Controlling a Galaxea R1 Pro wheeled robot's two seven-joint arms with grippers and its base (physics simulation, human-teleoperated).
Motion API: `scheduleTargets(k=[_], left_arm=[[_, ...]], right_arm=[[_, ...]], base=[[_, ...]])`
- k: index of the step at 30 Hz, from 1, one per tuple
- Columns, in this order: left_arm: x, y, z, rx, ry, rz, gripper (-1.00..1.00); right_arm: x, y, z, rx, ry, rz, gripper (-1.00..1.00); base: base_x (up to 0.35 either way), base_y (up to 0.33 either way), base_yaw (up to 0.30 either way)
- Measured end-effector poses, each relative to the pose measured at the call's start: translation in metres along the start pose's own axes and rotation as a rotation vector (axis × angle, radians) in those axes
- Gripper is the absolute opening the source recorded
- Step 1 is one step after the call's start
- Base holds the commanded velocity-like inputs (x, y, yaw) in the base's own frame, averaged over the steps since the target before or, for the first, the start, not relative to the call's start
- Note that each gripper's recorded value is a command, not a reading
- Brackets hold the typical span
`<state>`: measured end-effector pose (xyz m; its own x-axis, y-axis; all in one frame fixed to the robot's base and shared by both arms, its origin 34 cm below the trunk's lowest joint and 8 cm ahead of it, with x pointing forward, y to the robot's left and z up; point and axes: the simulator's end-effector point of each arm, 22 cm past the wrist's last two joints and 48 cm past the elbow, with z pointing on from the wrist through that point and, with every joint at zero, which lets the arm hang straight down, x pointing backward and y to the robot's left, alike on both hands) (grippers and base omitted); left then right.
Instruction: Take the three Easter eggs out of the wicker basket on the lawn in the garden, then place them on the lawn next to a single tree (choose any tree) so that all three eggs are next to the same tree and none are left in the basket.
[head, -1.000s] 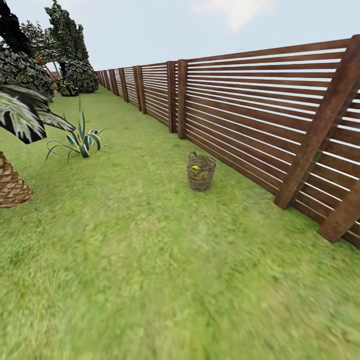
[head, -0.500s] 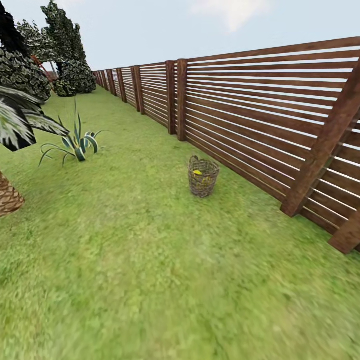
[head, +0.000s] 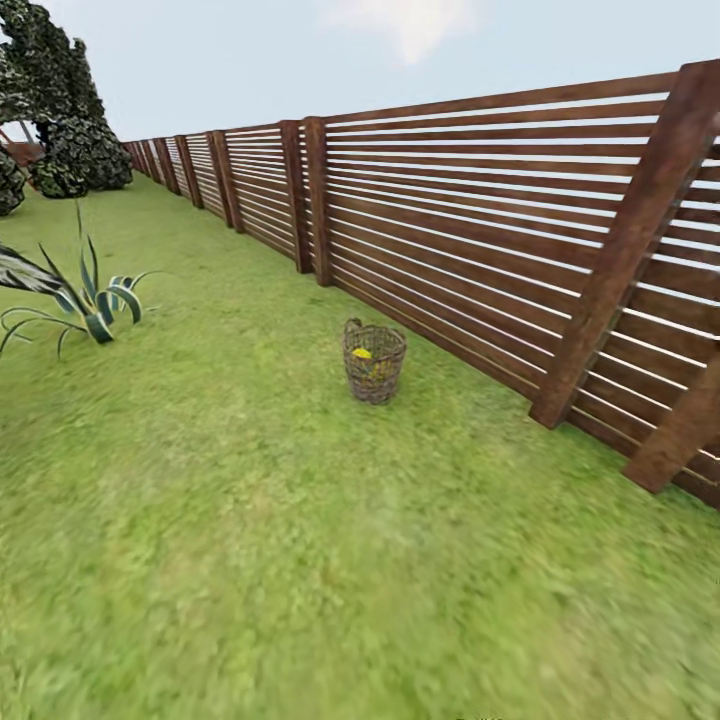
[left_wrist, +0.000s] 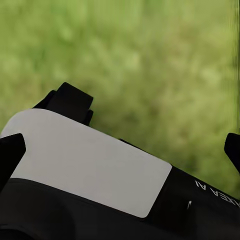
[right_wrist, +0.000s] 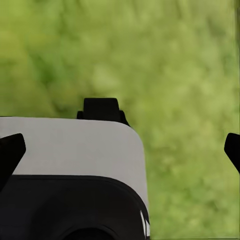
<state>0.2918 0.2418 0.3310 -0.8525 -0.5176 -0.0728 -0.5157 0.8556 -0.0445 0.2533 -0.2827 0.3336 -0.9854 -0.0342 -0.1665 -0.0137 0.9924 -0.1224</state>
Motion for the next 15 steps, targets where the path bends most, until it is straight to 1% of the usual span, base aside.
scheduleTargets(k=[1, 4, 10, 15], left_arm=[[0.0000, 0.0000, 0.0000, 0.000, 0.000, 0.000, 1.00], [-0.0001, -0.0001, 0.0000, 0.001, 0.000, -0.002, 1.00], [-0.0002, -0.0002, 0.0000, 0.001, 0.000, -0.002, 1.00], [-0.0001, -0.0003, 0.0000, 0.001, 0.000, -0.002, 1.00]], right_arm=[[-0.0002, -0.0001, 0.0001, 0.000, 0.000, 0.000, 1.00], [-0.0002, -0.0001, 0.0001, 0.000, 0.000, 0.000, 1.00], [-0.0002, 0.0000, 0.0001, -0.001, 0.000, 0.000, 1.00], [-0.0001, 0.0000, 0.0000, -0.001, 0.000, 0.000, 1.00]], base=[[0.017, 0.019, -0.280], [0.004, 0.224, -0.280], [0.001, 0.304, -0.280], [0.062, 0.322, -0.280]])
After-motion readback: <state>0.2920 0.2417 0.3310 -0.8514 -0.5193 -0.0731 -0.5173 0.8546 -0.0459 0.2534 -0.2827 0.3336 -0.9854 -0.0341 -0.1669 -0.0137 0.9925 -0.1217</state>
